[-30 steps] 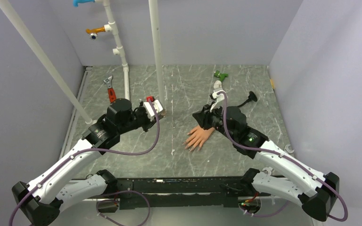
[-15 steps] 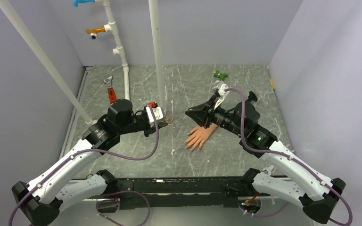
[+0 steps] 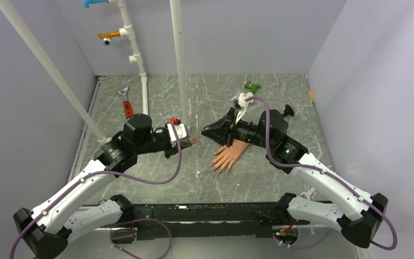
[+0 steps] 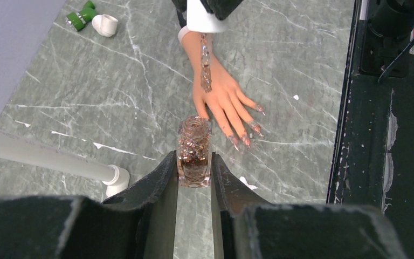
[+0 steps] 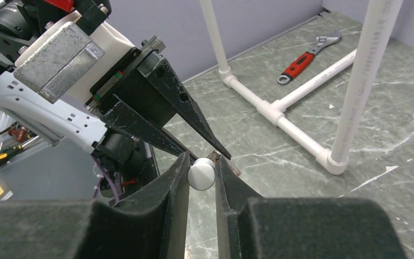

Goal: Paint the nails
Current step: Close the nail polish bottle, then screw the nail polish bottle.

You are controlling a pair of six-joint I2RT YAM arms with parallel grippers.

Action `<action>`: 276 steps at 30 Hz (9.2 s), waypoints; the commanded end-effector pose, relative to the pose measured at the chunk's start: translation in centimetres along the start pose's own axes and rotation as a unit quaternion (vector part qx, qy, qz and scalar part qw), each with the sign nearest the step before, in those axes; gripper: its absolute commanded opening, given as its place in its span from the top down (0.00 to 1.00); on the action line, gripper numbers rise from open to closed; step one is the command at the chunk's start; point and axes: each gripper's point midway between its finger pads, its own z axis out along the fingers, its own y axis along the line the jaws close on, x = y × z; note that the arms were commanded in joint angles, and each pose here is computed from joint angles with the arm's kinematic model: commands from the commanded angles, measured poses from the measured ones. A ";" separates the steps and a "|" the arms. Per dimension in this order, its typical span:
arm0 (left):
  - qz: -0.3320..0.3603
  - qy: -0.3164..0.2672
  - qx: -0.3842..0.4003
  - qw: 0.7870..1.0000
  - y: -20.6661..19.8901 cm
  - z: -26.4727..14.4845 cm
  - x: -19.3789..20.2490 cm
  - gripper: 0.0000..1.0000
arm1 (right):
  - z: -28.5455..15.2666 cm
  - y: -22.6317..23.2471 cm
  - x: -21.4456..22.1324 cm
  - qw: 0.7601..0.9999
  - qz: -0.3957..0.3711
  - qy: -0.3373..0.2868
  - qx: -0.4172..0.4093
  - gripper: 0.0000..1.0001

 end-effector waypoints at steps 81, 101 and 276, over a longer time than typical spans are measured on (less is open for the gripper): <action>0.014 -0.035 -0.002 0.999 0.0 -0.5 -2.6 1.00 | 1.5 -0.6 3.2 0.999 -0.021 0.037 0.027 1.00; 0.016 -0.035 -0.004 0.999 0.0 -0.5 -2.6 1.00 | 2.6 -0.4 3.6 0.999 -0.019 0.042 0.017 1.00; 0.028 -0.121 -0.132 0.983 2.8 -4.7 -6.1 1.00 | 3.8 -0.4 -2.2 0.995 0.074 0.030 0.054 0.13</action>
